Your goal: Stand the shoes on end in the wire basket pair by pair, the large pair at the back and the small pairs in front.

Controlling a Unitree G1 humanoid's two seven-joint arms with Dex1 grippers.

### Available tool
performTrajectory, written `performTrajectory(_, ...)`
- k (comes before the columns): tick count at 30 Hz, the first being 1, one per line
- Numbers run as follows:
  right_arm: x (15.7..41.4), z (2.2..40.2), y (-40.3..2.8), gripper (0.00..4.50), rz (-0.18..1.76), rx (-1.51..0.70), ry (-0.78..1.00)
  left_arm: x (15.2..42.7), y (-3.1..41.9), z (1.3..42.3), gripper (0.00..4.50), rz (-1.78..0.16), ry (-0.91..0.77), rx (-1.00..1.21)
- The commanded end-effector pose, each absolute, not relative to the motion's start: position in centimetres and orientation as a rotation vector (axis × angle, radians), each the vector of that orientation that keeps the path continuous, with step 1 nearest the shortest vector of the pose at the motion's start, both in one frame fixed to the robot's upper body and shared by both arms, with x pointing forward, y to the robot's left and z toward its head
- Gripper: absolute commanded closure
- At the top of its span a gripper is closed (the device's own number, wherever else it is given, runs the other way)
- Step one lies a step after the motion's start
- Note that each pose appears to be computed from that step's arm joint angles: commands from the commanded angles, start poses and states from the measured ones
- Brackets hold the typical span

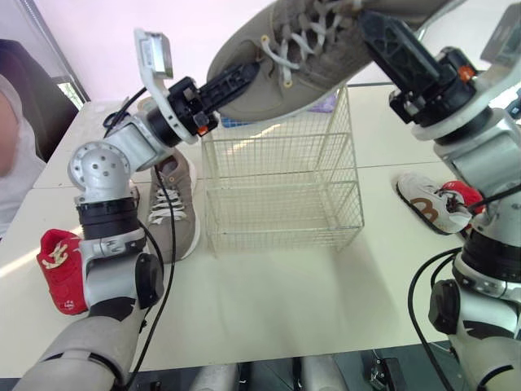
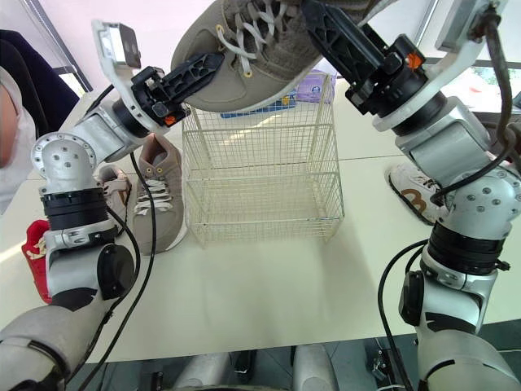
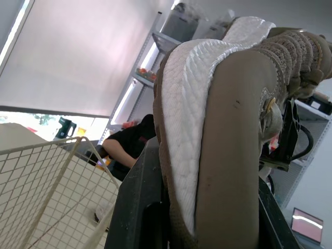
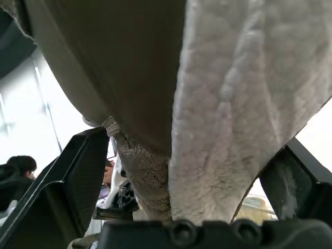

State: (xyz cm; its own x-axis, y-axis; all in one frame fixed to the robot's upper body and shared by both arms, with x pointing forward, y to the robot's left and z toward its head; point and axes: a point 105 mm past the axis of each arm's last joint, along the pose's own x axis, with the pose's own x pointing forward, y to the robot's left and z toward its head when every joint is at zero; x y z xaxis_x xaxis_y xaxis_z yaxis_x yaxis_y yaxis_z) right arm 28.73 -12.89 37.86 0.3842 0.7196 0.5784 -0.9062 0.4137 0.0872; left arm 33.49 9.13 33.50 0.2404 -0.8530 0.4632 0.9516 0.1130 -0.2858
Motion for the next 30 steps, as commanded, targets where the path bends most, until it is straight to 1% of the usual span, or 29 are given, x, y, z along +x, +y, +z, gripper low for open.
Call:
performTrajectory(1,27.5,40.2,-14.0,0.03,1.095,0.435,-0.615,32.6,9.7,34.4,4.0,-1.343,-0.248,-0.563)
performTrajectory(3,27.3,40.5,-14.4,0.03,1.103,0.458,-0.632,32.6,9.9,34.4,4.0,-1.336,-0.248,-0.562)
performTrajectory(6,27.3,40.9,-15.3,0.76,1.089,0.476,-0.651,32.6,10.1,34.3,4.0,-1.325,-0.246,-0.56)
performTrajectory(7,27.3,41.0,-15.6,1.29,1.088,0.488,-0.658,32.6,10.2,34.2,4.0,-1.323,-0.246,-0.56)
performTrajectory(9,27.3,41.1,-15.8,2.09,1.094,0.501,-0.66,32.6,10.2,34.2,4.0,-1.321,-0.247,-0.559)
performTrajectory(10,27.2,41.1,-15.7,2.42,1.103,0.499,-0.656,32.6,10.2,34.2,4.0,-1.321,-0.248,-0.558)
performTrajectory(11,27.2,41.0,-15.3,2.66,1.115,0.486,-0.648,32.6,10.1,34.2,4.0,-1.316,-0.249,-0.55)
performTrajectory(13,27.1,41.1,-14.8,2.78,1.143,0.48,-0.642,32.7,9.8,34.0,4.0,-1.304,-0.243,-0.53)
performTrajectory(17,27.4,41.5,-14.3,2.8,1.152,0.447,-0.621,32.8,9.4,33.2,4.0,-1.287,-0.201,-0.468)
performTrajectory(19,27.7,41.7,-14.2,2.8,1.166,0.405,-0.601,32.7,9.5,33.1,2.98,-1.296,-0.183,-0.444)
performTrajectory(20,27.9,42.0,-14.3,2.8,1.176,0.379,-0.586,32.6,9.8,33.0,2.71,-1.297,-0.176,-0.422)
performTrajectory(24,29.3,43.4,-15.7,2.8,1.185,0.287,-0.553,32.7,11.4,32.8,0.76,-1.264,-0.171,-0.343)
performTrajectory(25,29.7,43.8,-16.2,2.8,1.176,0.262,-0.552,32.7,11.8,32.6,0.21,-1.255,-0.166,-0.327)
performTrajectory(26,30.1,44.3,-16.7,2.8,1.168,0.241,-0.552,32.7,12.2,32.5,0.08,-1.247,-0.162,-0.312)
performTrajectory(30,31.6,45.1,-18.2,2.8,1.15,0.066,-0.522,32.8,13.5,32.3,0.08,-1.205,-0.162,-0.276)
